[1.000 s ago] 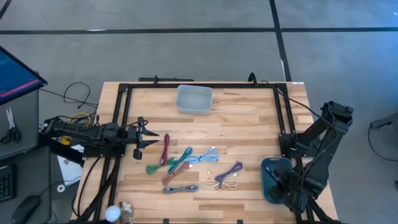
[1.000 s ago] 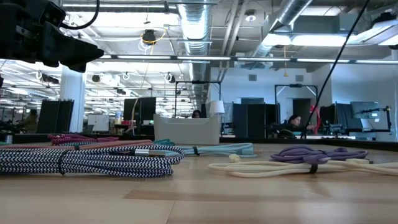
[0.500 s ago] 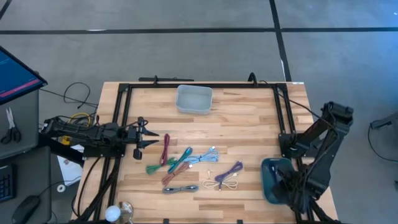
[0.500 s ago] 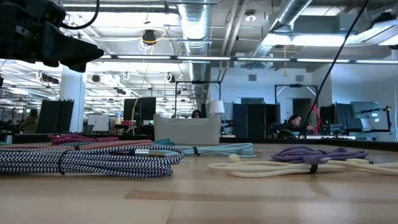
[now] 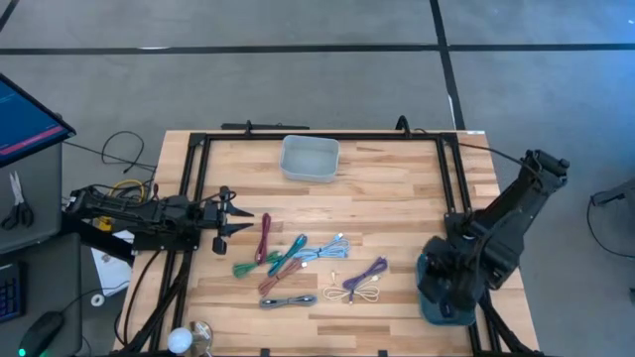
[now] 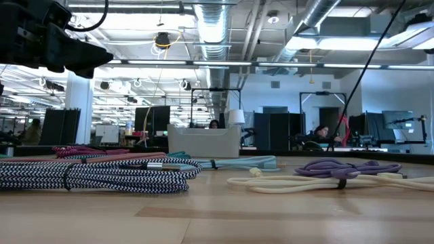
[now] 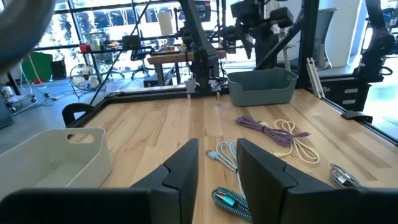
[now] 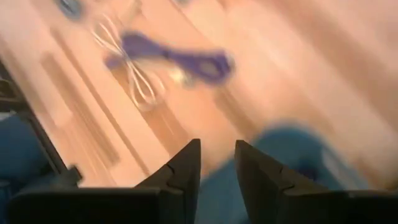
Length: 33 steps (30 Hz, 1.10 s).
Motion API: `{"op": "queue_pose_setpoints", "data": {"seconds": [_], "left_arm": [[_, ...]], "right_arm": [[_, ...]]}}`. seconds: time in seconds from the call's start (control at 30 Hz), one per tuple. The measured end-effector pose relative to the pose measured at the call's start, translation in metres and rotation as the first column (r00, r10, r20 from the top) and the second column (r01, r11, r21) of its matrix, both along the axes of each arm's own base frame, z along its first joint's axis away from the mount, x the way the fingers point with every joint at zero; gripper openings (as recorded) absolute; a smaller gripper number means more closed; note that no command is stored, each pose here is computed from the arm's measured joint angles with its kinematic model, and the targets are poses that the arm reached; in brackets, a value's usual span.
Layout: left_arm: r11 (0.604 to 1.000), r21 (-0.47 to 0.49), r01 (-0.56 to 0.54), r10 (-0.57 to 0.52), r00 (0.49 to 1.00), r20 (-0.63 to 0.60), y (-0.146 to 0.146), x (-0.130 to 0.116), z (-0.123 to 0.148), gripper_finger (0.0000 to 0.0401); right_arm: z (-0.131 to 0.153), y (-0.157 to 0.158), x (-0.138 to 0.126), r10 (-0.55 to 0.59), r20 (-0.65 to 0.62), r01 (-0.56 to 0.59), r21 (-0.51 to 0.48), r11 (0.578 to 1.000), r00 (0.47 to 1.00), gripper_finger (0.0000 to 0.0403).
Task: Pick & Place USB Port
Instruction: Put the pink patterned charger cable into the blue bin
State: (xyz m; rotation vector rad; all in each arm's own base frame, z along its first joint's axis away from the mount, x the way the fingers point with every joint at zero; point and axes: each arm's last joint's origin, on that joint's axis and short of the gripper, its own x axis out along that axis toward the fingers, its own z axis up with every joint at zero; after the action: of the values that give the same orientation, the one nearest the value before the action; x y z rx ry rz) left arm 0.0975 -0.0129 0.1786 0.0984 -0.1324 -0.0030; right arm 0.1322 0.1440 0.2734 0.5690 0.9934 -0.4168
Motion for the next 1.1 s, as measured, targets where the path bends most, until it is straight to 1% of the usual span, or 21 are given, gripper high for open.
{"op": "queue_pose_setpoints", "data": {"seconds": [0.1, 0.2, 0.33, 0.43, 0.53, 0.63, 0.8, 0.87, 0.97, 1.03, 1.1], "left_arm": [[1.0, 0.0, 0.0, 0.0, 1.0, 0.001, 0.0, 0.0, 0.0, 0.011], [1.0, 0.0, 0.0, 0.0, 1.0, 0.001, 0.0, 0.0, 0.0, 0.011], [1.0, -0.001, 0.0, 0.0, 1.0, 0.002, 0.0, 0.0, 0.0, 0.011], [1.0, -0.001, 0.0, 0.0, 1.0, 0.002, 0.0, 0.0, 0.0, 0.011], [1.0, -0.001, 0.0, 0.0, 1.0, 0.002, 0.0, 0.0, 0.0, 0.011], [1.0, 0.0, 0.0, 0.0, 1.0, 0.002, 0.0, 0.0, 0.0, 0.011], [1.0, -0.002, 0.001, -0.001, 1.0, 0.002, 0.0, 0.0, 0.0, 0.011], [0.999, -0.046, 0.009, -0.009, 1.0, -0.001, 0.0, 0.0, 0.0, 0.011], [0.989, -0.149, 0.015, -0.019, 1.0, -0.019, 0.0, 0.002, -0.001, 0.011], [0.975, -0.22, -0.012, 0.003, 0.999, -0.039, 0.0, 0.003, -0.003, 0.011], [0.959, -0.276, -0.069, 0.053, 0.997, -0.064, 0.002, 0.005, -0.005, 0.011]], "right_arm": [[0.006, -0.008, 0.012, 0.085, 0.076, -0.08, -0.073, 0.994, 0.993, 0.0093], [0.01, -0.014, 0.026, 0.185, 0.125, -0.163, -0.164, 0.973, 0.975, 0.0093], [0.015, -0.023, 0.042, 0.307, 0.147, -0.252, -0.305, 0.918, 0.94, 0.0093], [0.017, -0.031, 0.052, 0.35, 0.145, -0.27, -0.395, 0.878, 0.926, 0.0093], [0.019, -0.041, 0.058, 0.348, 0.125, -0.251, -0.479, 0.841, 0.929, 0.0093], [0.018, -0.051, 0.062, 0.306, 0.112, -0.2, -0.544, 0.815, 0.946, 0.0093], [0.012, -0.065, 0.066, 0.251, 0.078, -0.152, -0.613, 0.775, 0.965, 0.0093], [0.008, -0.068, 0.067, 0.242, 0.066, -0.145, -0.639, 0.755, 0.968, 0.0092], [0.001, -0.072, 0.069, 0.235, 0.051, -0.141, -0.67, 0.729, 0.971, 0.0087], [-0.005, -0.076, 0.069, 0.226, 0.031, -0.146, -0.676, 0.723, 0.974, 0.0081], [-0.01, -0.079, 0.07, 0.21, 0.024, -0.139, -0.677, 0.723, 0.977, 0.0075]]}}
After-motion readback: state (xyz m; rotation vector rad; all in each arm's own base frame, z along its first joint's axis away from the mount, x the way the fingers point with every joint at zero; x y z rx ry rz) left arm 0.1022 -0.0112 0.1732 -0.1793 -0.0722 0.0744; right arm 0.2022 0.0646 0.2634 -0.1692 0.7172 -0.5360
